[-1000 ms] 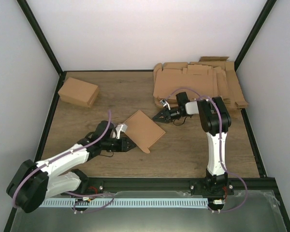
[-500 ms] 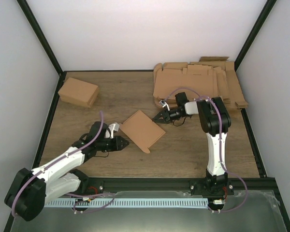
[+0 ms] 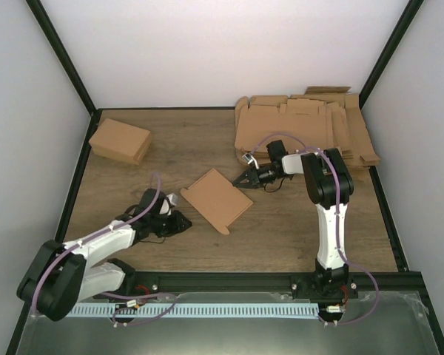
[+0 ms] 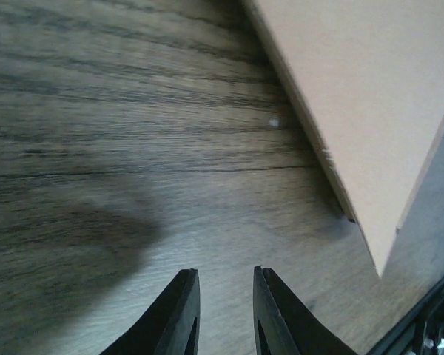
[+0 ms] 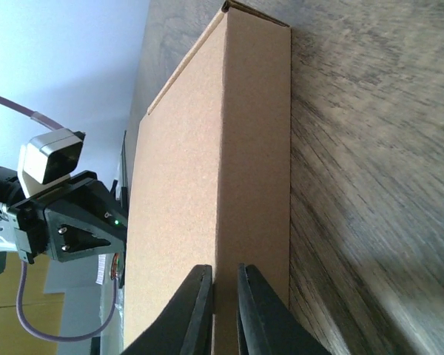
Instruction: Fold the paper box
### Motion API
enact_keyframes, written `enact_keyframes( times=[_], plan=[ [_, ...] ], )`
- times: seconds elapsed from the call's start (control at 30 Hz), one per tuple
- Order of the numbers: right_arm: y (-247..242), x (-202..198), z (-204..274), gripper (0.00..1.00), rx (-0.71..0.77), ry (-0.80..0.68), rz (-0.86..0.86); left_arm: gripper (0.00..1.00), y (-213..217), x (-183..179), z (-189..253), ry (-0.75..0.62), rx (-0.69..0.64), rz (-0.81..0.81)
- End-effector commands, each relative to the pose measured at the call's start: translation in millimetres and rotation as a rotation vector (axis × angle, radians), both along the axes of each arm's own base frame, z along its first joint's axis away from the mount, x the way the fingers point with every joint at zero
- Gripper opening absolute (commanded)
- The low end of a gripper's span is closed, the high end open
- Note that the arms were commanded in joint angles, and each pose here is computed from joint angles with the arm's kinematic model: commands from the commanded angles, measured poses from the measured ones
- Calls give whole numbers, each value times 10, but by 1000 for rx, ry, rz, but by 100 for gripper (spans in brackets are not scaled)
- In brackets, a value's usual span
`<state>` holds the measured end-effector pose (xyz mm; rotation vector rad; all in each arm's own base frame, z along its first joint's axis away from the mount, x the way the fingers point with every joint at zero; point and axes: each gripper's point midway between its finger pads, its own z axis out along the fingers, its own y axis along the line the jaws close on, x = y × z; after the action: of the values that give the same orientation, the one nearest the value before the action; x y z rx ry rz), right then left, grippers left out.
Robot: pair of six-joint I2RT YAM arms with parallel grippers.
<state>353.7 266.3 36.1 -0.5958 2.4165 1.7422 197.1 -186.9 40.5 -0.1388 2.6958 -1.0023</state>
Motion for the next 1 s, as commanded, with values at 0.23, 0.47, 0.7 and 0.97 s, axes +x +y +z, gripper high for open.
enact_keyframes(
  times=[0.23, 0.47, 0.7, 0.97],
  plan=[
    [-206, 172, -424, 2, -194, -5, -84, 23, -216, 163, -240, 58, -109, 36],
    [-192, 176, -401, 2, -179, -7, -79, 20, -549, 626, -178, -6, -210, 29],
    [-68, 156, -209, 7, -208, -90, -64, 20, -1075, 1201, 205, -129, -272, -60],
    [153, 72, 24, 12, -205, -203, -28, 21, -1052, 1126, 35, -93, -197, -103]
  ],
)
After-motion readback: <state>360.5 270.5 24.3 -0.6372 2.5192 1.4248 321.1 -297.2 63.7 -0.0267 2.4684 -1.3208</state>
